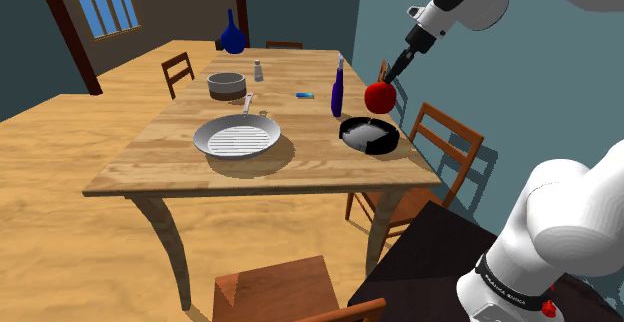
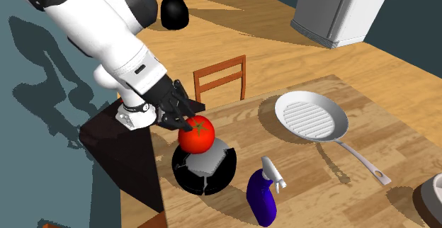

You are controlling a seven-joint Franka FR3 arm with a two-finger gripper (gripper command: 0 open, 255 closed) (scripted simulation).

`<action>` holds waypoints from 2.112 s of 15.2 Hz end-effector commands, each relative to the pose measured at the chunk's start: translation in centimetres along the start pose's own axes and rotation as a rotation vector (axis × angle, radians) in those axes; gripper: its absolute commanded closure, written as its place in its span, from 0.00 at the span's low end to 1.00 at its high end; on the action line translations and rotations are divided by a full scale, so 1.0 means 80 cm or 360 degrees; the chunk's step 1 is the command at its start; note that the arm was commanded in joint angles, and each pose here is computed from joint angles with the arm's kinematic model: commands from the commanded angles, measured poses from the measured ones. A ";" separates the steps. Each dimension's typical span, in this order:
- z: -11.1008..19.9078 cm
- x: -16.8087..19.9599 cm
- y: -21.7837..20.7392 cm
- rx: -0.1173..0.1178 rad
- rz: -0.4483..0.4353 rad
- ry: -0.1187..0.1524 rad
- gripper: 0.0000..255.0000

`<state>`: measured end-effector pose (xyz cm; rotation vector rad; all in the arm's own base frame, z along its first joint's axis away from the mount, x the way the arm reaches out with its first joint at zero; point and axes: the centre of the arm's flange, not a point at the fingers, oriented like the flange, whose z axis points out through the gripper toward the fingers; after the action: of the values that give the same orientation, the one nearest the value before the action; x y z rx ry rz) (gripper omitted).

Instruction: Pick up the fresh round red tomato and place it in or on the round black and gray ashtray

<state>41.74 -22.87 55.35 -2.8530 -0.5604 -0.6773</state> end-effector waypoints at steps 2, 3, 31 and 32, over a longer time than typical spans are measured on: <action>0.018 -0.009 0.002 -0.0001 0.0000 0.0001 1.00; 0.023 -0.012 0.002 -0.0001 0.0000 0.0001 1.00; 0.003 -0.034 0.005 -0.0001 0.0000 0.0001 0.00; 0.003 -0.034 0.005 -0.0001 0.0000 0.0001 0.00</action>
<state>39.79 -24.09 53.84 -2.8531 -0.5602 -0.6789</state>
